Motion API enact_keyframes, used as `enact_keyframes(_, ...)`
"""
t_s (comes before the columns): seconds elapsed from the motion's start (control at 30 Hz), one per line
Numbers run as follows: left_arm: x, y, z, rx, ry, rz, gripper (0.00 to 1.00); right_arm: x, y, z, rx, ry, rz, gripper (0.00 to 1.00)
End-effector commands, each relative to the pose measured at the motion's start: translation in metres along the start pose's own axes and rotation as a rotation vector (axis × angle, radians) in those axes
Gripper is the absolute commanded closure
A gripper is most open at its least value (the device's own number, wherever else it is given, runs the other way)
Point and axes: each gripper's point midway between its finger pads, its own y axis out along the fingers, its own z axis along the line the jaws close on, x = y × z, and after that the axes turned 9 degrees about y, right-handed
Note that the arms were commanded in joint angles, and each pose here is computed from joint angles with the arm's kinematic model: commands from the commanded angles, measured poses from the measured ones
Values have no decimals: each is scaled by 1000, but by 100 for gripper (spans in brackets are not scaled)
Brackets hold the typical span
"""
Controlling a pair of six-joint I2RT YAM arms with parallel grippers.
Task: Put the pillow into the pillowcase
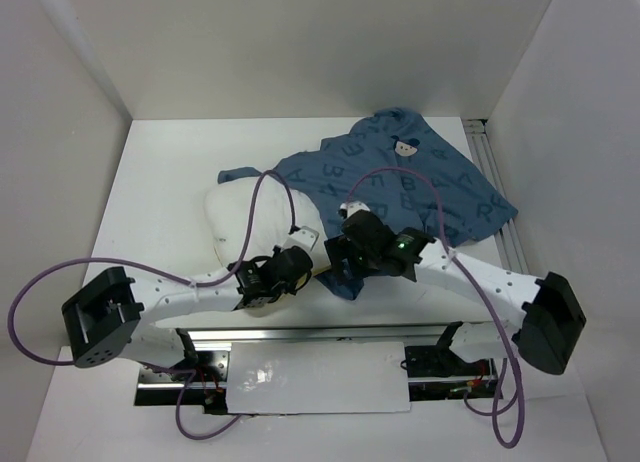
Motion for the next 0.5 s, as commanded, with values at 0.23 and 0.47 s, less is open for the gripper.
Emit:
enact_keyframes(0.23,66,-41,-14,-177,-138,-305,100,47,11,-33,-345,18,-195,81)
enact_keyframes(0.47,98,-63,-19,-248,-101,-443,100,80,-24,28,-53,-94,-295,100)
